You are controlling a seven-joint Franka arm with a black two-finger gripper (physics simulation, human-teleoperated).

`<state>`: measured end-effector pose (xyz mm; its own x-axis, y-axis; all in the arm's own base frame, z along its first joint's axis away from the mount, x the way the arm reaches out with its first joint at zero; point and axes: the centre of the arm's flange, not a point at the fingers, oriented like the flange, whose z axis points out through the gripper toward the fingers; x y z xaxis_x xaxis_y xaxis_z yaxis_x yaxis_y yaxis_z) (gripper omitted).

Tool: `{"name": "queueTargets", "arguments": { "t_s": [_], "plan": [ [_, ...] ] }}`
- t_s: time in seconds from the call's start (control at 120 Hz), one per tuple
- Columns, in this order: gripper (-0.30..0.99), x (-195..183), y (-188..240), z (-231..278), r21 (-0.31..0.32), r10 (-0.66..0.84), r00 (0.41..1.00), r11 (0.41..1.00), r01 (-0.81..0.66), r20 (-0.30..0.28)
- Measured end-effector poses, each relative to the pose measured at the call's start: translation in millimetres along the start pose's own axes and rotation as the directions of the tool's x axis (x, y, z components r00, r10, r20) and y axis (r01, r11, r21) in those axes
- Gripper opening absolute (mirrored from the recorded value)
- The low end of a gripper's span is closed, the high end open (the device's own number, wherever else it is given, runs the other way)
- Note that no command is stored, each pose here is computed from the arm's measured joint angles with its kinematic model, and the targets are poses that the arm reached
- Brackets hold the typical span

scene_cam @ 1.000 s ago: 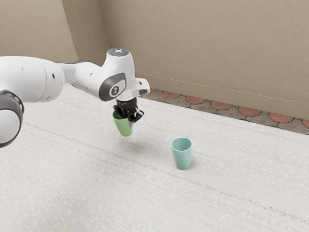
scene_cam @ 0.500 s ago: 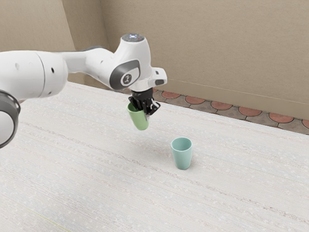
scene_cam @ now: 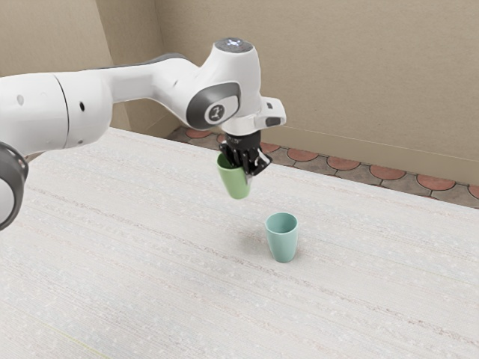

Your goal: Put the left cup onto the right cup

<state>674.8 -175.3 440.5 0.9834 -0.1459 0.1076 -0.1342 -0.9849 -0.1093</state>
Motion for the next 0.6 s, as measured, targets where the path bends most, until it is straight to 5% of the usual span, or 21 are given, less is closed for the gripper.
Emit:
{"name": "queueTargets", "arguments": {
  "t_s": [0.6],
  "plan": [
    [-0.09, 3.3, 60.5, -13.4, -0.004, -0.022, 1.0, 1.0, 0.022, -0.018]
  ]
}}
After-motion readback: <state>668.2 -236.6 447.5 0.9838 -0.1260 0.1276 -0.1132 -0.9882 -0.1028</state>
